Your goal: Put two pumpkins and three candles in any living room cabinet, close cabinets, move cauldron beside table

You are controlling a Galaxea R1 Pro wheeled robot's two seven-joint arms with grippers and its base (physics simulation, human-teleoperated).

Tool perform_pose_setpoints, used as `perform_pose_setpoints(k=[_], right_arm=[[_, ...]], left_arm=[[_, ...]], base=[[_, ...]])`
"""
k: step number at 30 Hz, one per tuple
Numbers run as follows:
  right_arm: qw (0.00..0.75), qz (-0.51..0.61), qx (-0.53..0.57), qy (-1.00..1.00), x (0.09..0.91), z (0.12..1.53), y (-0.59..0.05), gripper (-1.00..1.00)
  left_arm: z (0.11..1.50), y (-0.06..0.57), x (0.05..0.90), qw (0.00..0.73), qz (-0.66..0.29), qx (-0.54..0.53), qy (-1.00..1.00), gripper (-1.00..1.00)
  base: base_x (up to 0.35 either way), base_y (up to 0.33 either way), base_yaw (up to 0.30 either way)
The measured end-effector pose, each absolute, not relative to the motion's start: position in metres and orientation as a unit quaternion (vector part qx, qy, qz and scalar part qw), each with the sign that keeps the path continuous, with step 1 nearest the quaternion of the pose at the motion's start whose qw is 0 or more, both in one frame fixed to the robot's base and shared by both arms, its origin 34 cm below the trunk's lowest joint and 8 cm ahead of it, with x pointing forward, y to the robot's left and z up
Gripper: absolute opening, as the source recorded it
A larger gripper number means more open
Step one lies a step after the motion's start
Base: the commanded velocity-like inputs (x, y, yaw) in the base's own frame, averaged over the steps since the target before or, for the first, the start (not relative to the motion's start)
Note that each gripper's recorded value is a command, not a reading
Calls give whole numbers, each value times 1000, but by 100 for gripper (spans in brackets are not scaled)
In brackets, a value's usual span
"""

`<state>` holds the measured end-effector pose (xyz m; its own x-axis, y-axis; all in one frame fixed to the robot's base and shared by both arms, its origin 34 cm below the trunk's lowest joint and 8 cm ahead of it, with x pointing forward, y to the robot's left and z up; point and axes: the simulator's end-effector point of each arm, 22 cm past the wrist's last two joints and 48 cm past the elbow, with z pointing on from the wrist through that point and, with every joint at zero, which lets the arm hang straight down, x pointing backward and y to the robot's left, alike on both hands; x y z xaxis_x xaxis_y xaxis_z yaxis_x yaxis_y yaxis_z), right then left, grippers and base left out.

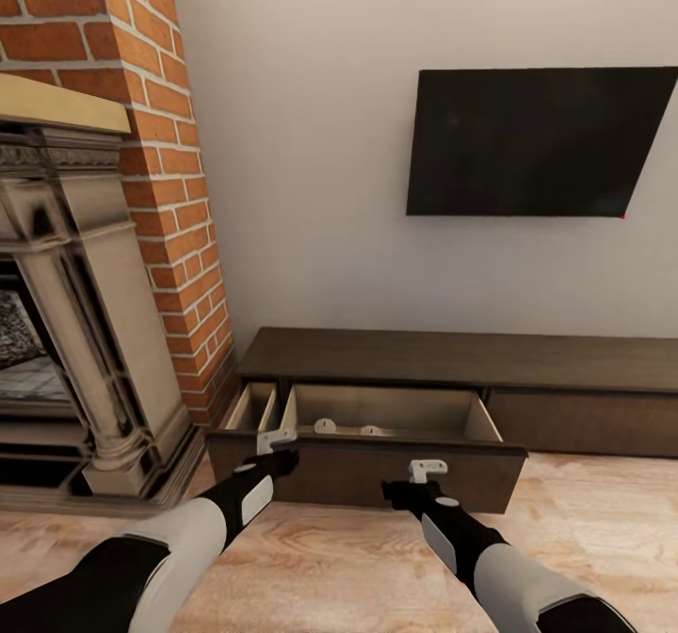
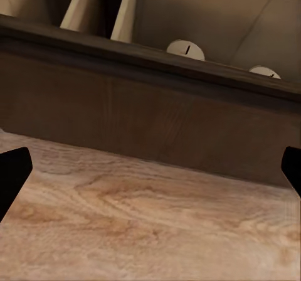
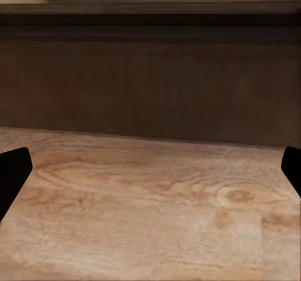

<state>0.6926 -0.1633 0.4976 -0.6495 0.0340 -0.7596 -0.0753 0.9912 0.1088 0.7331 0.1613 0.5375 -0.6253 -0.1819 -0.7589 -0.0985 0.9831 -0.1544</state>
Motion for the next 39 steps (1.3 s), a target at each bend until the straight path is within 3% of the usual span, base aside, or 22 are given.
perform_pose_setpoints(k=[9,32,39], right_arm=[[433,68,-9,899,685,476,-163,100],[471,71,-6,879,675,434,-163,100],[487,74,-6,870,681,433,-160,100]], left_arm=[[533,164,738,479,-46,-89,872,100],[514,144,744,516,-62,-76,851,100],[534,142,760,559,-68,-79,822,100]], base=[[0,0,0],[0,0,0],[0,0,0]])
